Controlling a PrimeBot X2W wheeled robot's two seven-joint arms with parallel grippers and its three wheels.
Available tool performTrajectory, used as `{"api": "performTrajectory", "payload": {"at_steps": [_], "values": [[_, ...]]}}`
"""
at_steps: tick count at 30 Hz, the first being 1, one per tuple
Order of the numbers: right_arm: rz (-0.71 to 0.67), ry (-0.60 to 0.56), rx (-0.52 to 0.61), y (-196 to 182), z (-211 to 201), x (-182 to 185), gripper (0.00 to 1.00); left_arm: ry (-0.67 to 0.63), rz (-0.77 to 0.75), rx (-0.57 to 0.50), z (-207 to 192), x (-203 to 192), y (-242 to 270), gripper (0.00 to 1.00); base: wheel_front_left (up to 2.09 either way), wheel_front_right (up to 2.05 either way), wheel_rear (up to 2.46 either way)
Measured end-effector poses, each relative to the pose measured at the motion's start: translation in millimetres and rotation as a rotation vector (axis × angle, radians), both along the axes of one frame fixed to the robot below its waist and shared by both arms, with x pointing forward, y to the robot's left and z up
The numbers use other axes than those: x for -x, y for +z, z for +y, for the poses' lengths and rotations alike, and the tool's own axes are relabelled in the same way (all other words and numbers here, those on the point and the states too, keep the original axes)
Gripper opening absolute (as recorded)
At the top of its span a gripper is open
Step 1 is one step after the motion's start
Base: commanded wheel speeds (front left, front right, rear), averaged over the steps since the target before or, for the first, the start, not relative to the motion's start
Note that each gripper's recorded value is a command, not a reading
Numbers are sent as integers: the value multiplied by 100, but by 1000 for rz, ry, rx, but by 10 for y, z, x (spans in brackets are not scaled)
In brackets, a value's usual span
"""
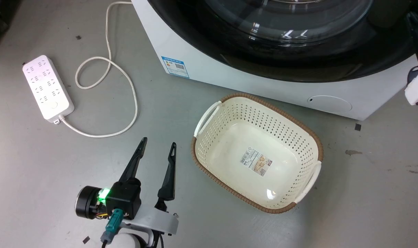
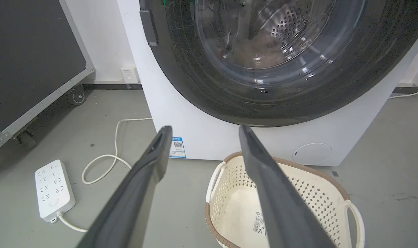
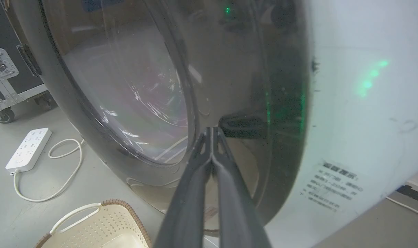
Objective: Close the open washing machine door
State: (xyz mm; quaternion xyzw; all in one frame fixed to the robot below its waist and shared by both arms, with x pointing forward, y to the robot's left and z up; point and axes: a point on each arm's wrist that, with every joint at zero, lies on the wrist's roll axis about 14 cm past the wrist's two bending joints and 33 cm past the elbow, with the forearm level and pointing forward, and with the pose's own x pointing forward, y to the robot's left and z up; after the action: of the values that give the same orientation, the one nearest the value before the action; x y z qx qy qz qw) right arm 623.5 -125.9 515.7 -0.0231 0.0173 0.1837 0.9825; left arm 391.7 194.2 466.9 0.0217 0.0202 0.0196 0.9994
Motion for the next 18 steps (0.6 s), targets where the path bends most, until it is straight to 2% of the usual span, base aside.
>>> {"api": "performTrajectory", "payload": {"at_steps": [8, 9, 10, 11, 18], "values": [[-30, -18, -26, 81, -15, 76, 0, -6, -24, 6, -35, 0, 77, 100, 0, 0, 0], [-41, -20, -32, 117, -27, 104, 35, -7, -31, 6, -38, 3, 102, 100, 0, 0, 0], [-52, -21, -34, 148, -36, 140, 94, -6, -39, 7, -37, 6, 130, 100, 0, 0, 0], [-59, -22, -36, 165, -45, 185, 100, -6, -47, 8, -35, 10, 158, 100, 0, 0, 0], [-76, -1, -64, 174, -49, 747, 100, -21, -92, 29, -70, 109, 316, 100, 0, 0, 0]]}}
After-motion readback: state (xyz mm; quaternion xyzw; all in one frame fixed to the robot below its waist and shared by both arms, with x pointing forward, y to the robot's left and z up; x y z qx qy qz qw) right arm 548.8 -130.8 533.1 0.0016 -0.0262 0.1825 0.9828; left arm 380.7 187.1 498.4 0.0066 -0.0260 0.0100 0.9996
